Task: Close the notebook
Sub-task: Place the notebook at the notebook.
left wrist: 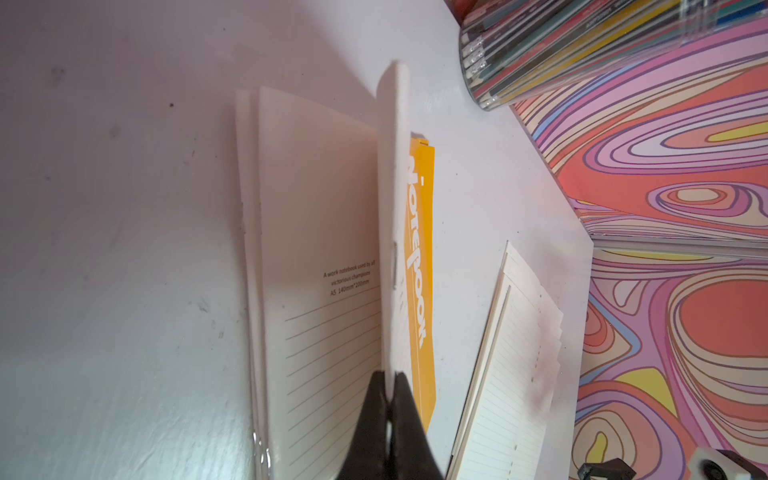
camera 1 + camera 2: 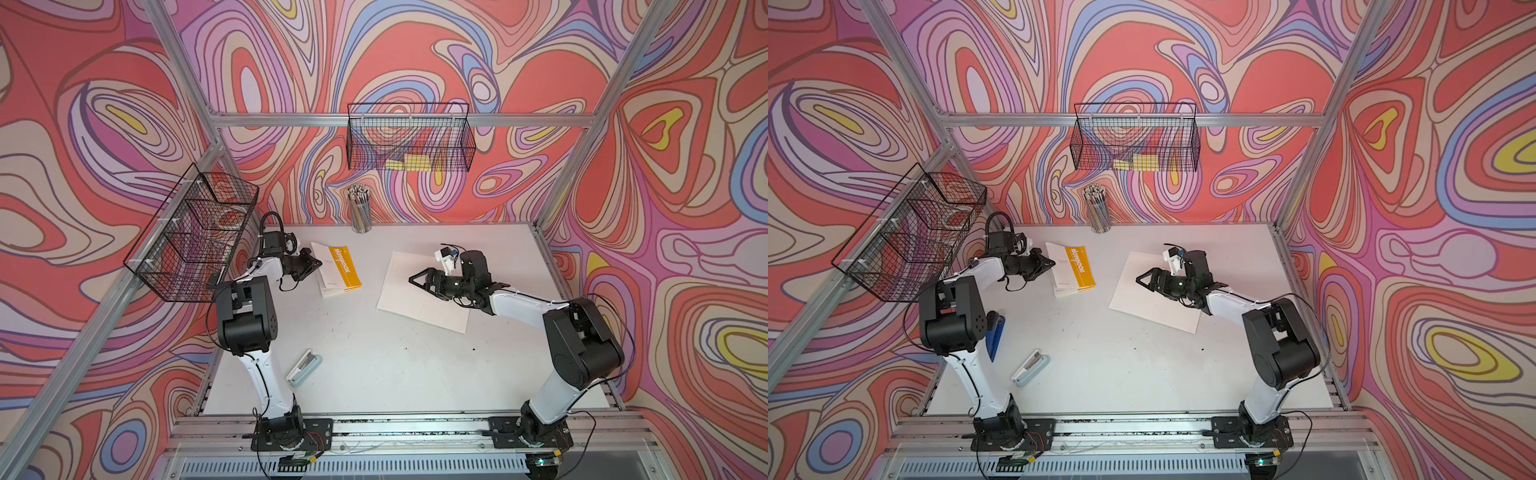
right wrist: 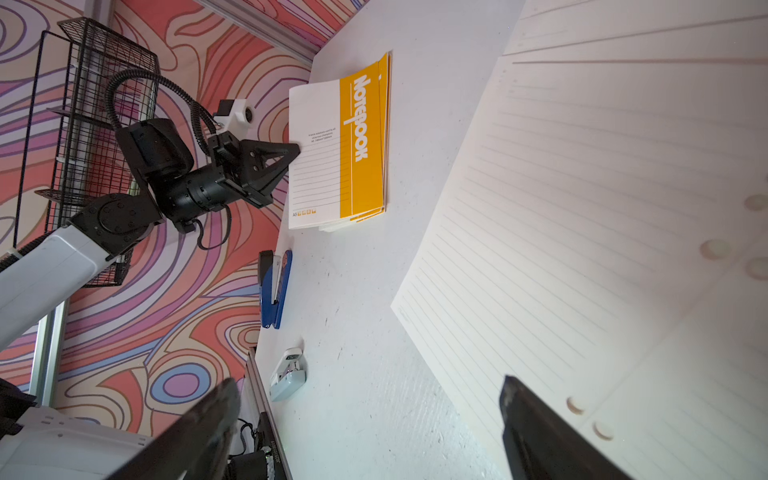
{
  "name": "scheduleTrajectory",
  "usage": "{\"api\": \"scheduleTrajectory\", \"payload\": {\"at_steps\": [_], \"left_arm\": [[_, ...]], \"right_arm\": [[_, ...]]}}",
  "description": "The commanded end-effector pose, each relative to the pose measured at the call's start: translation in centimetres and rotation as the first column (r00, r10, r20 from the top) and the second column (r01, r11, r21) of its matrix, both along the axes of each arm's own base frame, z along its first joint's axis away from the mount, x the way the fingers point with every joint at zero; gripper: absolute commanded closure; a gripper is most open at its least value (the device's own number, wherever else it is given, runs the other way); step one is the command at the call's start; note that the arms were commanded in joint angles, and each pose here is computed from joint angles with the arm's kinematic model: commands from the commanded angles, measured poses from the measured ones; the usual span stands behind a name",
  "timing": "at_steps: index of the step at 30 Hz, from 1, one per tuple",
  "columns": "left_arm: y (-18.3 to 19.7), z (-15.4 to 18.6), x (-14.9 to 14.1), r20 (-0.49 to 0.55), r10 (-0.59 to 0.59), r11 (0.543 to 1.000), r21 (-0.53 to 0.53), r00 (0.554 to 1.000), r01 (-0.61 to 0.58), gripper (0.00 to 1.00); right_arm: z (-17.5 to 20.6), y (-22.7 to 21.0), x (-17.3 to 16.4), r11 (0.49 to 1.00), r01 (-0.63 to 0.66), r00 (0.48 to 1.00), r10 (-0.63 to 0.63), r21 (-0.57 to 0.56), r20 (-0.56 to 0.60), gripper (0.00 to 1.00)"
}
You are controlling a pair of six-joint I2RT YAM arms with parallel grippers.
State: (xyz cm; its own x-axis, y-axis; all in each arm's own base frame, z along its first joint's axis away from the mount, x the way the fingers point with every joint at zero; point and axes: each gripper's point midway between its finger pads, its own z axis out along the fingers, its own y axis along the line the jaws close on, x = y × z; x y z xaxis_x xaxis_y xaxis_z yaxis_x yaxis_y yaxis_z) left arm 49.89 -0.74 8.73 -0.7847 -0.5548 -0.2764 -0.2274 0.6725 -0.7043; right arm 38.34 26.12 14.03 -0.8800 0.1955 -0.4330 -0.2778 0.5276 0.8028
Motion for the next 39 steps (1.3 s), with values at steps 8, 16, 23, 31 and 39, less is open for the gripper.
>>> {"api": "scheduleTrajectory", "payload": {"at_steps": [8, 16, 23, 31, 39], "left_arm": [[0.8, -1.2, 0.0, -0.05, -0.038, 0.993, 0.108, 0.998, 0.043, 1.0], [0.7, -1.9, 0.0, -0.079, -0.068, 0.985, 0.154, 0.995, 0.079, 1.0], [0.8, -2.7, -0.2, -0.107, -0.09, 0.971, 0.21, 0.99, 0.111, 1.0], [0.9, -3.4, -0.3, -0.128, -0.103, 0.966, 0.223, 0.986, 0.13, 1.0], [1.2, -3.5, -0.2, -0.129, -0.093, 0.964, 0.235, 0.987, 0.122, 1.0]], "right_arm": [[-0.9, -0.2, 0.3, 1.0, 0.015, 1.0, -0.016, -0.005, -0.006, 0.02], [-1.0, -0.2, 0.3, 1.0, 0.014, 1.0, -0.014, 0.0, -0.009, 0.01], [-1.4, -0.1, 0.3, 1.0, 0.012, 1.0, -0.011, 0.009, -0.013, 0.02], [-1.2, 0.2, 0.6, 1.0, 0.003, 1.0, -0.003, 0.015, -0.013, 0.02], [-1.7, 0.1, 0.3, 1.0, 0.006, 1.0, -0.006, 0.012, -0.025, 0.02]]}}
